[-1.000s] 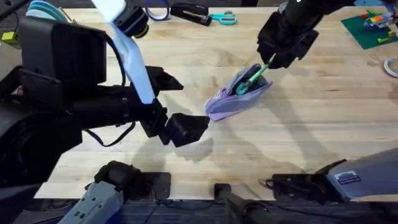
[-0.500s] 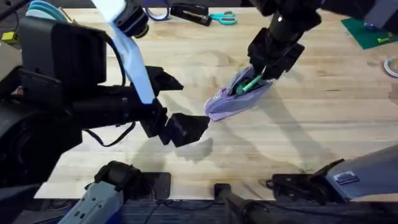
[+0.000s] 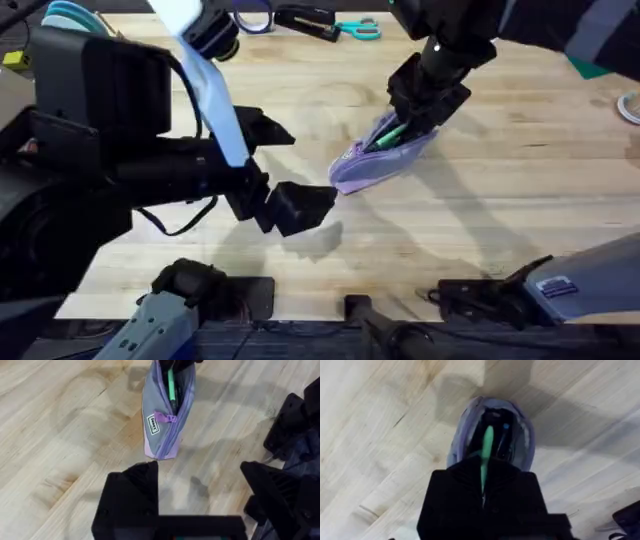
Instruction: Unzip the bag, pick up the pens from the table one at a time and place them inside, then zip the bag closed.
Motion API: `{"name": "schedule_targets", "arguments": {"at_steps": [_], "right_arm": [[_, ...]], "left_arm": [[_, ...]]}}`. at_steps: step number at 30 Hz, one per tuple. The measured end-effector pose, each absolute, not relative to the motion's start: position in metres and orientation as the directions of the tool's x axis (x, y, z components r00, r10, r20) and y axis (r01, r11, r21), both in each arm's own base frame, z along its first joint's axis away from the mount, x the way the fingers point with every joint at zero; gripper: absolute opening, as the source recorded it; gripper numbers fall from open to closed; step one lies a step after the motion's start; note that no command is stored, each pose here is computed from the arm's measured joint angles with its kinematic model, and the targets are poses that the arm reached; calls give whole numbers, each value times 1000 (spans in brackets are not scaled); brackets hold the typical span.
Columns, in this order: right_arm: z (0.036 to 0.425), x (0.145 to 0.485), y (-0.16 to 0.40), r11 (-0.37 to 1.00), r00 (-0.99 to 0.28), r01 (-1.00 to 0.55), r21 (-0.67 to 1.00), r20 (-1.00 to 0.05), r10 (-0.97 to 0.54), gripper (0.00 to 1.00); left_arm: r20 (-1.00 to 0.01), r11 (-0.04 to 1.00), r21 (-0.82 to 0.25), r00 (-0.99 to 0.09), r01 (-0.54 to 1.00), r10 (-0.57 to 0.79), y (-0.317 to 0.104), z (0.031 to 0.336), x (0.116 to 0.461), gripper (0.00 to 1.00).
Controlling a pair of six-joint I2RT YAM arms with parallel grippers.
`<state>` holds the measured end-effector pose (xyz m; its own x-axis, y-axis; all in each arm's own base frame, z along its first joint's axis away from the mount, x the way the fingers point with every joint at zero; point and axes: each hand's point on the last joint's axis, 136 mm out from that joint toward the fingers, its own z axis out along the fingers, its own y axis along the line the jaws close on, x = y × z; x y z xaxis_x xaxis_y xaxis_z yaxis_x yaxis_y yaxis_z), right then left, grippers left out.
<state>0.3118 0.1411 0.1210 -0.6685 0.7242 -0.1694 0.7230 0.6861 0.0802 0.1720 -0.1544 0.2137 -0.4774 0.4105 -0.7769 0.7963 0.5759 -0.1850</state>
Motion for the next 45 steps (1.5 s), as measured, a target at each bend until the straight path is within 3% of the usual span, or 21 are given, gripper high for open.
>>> {"name": "schedule_targets", "arguments": {"at_steps": [32,34,38,40,42,45], "right_arm": [[105,300,148,681,-662,730,57,-188,725,33],[105,301,147,679,-660,732,57,-188,727,146],[104,299,148,678,-660,733,56,-186,728,610],[104,299,148,679,-661,732,56,-185,728,772],[105,299,149,679,-661,732,57,-184,728,861],[104,299,149,679,-661,732,57,-183,728,916]], "left_arm": [[-777,576,-185,-477,796,411,-154,214,172,993],[-777,576,-185,-477,796,411,-154,214,172,993],[-777,576,-185,-477,796,411,-154,214,172,992],[-777,576,-185,-477,796,411,-154,214,172,993],[-777,576,-185,-477,796,411,-154,214,172,993],[-777,576,-185,-477,796,411,-154,214,172,993]]}}
